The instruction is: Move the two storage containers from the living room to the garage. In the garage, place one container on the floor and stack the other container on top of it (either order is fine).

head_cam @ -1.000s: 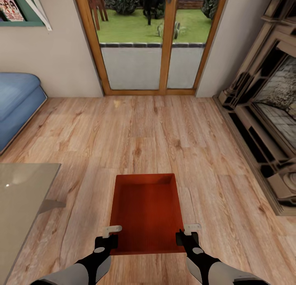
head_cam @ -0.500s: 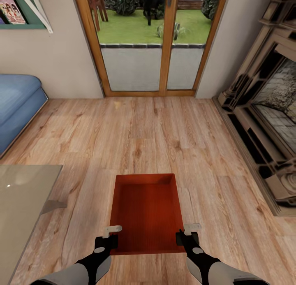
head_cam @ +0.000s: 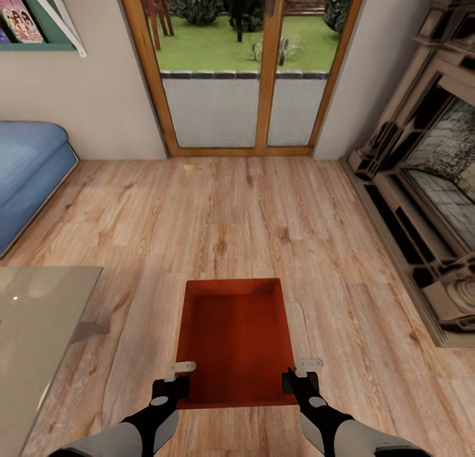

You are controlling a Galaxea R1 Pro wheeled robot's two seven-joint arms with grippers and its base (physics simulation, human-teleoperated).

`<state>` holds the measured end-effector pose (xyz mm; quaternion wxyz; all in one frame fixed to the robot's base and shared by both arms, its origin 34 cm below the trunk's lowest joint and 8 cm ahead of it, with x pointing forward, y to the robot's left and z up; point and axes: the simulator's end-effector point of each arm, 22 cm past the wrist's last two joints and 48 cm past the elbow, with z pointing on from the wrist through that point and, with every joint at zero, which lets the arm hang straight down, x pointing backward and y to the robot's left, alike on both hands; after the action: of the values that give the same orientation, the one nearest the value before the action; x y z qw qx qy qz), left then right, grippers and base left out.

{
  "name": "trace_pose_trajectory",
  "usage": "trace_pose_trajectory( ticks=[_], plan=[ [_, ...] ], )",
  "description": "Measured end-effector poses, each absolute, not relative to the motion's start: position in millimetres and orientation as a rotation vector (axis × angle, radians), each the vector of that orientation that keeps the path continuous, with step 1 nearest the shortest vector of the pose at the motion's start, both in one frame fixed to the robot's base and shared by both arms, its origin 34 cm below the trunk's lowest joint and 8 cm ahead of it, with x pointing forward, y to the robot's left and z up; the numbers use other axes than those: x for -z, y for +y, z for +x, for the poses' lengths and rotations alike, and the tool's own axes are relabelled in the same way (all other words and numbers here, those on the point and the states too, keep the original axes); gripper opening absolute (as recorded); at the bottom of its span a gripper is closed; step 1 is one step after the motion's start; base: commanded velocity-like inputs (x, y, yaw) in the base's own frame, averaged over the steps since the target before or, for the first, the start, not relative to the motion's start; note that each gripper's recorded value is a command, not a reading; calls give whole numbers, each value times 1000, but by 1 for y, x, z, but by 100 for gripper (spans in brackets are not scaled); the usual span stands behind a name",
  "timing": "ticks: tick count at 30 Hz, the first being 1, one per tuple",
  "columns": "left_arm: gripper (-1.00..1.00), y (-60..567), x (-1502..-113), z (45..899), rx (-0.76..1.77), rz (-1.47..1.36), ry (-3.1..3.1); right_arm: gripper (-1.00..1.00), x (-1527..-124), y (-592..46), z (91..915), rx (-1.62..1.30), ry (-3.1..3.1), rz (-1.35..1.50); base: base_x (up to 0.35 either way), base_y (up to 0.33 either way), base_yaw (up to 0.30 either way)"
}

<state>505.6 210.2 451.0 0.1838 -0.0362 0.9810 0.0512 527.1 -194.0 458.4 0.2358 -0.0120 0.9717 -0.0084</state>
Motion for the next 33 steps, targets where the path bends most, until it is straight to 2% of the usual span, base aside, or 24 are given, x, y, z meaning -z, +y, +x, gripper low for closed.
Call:
trace_pose_trajectory(
  ticks=[33],
  plan=[
    [-100,210,-497,502,-145,-103,2767,-100,-505,-194,524,23,2666,-33,0,0,0]
  ],
)
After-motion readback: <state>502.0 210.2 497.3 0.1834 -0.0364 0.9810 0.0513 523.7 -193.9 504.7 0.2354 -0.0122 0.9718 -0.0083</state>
